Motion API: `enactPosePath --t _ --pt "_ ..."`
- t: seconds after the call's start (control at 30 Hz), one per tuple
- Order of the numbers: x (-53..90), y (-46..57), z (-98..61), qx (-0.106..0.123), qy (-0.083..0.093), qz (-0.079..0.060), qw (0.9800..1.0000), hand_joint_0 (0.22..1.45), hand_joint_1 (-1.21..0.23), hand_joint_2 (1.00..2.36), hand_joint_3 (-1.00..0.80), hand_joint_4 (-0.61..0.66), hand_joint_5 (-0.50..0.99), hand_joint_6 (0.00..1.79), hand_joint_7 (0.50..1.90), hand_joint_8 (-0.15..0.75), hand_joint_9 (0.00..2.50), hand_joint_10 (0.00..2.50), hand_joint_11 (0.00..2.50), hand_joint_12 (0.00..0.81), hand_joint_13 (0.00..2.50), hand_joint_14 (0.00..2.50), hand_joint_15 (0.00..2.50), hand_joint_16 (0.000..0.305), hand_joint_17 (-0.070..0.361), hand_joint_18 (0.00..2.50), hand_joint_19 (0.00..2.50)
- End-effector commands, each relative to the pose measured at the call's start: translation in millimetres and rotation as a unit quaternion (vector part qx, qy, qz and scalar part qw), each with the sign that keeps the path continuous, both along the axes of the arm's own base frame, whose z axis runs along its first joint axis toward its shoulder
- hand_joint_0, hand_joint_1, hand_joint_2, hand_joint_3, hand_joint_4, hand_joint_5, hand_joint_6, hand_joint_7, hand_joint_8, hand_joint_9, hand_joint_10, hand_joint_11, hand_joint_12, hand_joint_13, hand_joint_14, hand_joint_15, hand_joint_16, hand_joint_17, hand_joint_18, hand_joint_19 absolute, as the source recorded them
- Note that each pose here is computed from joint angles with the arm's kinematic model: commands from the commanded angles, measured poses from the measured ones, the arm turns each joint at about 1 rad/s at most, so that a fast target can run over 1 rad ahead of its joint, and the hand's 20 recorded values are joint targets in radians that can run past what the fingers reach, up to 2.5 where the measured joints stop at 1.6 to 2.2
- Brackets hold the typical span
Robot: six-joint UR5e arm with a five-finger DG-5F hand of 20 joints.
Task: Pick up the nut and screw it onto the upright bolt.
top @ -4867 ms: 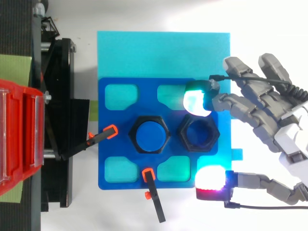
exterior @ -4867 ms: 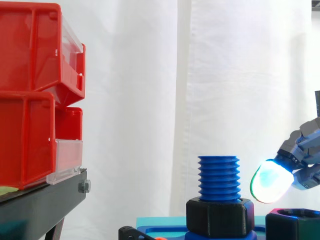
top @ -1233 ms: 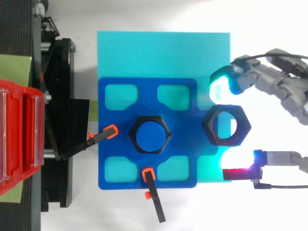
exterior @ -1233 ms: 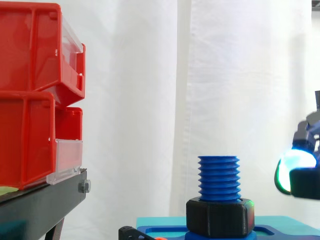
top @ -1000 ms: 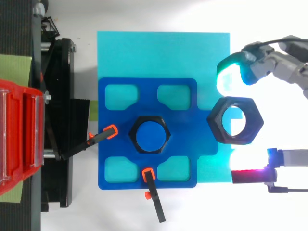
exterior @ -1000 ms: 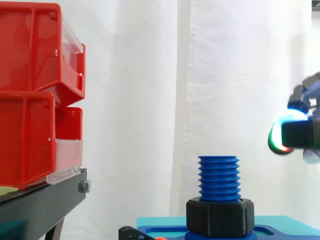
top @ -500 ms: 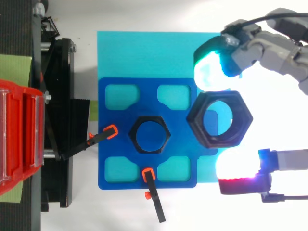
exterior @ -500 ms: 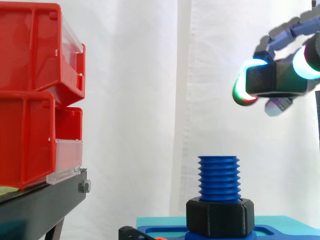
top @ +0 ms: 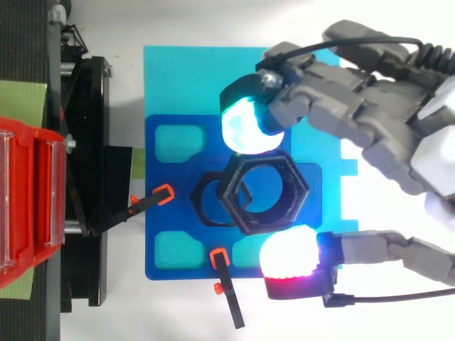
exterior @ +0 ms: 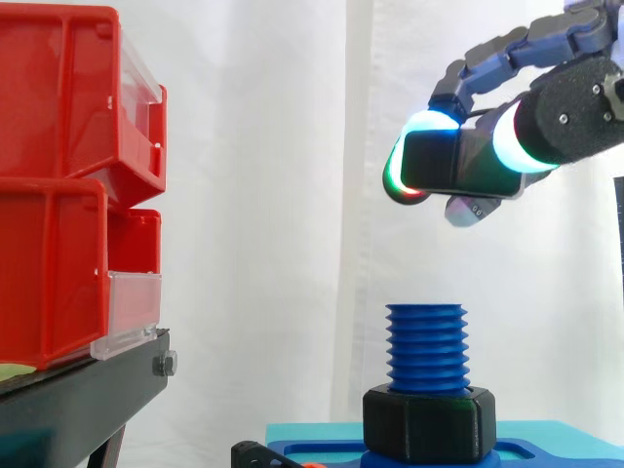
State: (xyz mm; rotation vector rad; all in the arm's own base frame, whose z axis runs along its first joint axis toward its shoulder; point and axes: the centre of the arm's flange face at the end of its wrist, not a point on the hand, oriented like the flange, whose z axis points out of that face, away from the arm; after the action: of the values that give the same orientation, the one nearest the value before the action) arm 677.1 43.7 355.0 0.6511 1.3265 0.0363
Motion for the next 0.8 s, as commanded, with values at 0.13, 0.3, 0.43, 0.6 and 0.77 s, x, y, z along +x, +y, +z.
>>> enactPosePath --t 0.13,0.3,0.43,0.6,0.77 --pt "11.2 3.6 -19.0 0.002 -0.008 0.008 0.9999 0.57 -0.74 1.00 -0.50 0.33 -0.17 0.50 1.08 0.345 0.56 0.00 0.00 0.393 0.63 0.00 0.01 0.041 0.093 0.44 0.03" --pt "15.6 5.5 -30.9 0.003 -0.006 0.009 0.9999 0.57 -0.74 1.00 -0.50 0.33 -0.17 0.50 1.08 0.346 0.56 0.00 0.00 0.394 0.63 0.00 0.02 0.041 0.093 0.45 0.03" --pt "15.9 6.9 -30.6 0.002 -0.007 0.011 0.9999 0.57 -0.74 1.00 -0.50 0.33 -0.17 0.50 1.08 0.346 0.57 0.00 0.00 0.393 0.63 0.00 0.02 0.041 0.093 0.44 0.03" --pt "18.4 8.0 -41.8 0.001 0.000 0.012 0.9999 0.57 -0.74 1.00 -0.50 0.33 -0.17 0.50 1.08 0.348 0.57 0.00 0.00 0.396 0.64 0.00 0.02 0.041 0.093 0.45 0.04" --pt "18.6 7.1 -43.0 0.000 0.001 0.012 0.9999 0.57 -0.74 1.00 -0.50 0.33 -0.16 0.50 1.08 0.348 0.57 0.00 0.00 0.396 0.64 0.00 0.03 0.042 0.094 0.45 0.03"
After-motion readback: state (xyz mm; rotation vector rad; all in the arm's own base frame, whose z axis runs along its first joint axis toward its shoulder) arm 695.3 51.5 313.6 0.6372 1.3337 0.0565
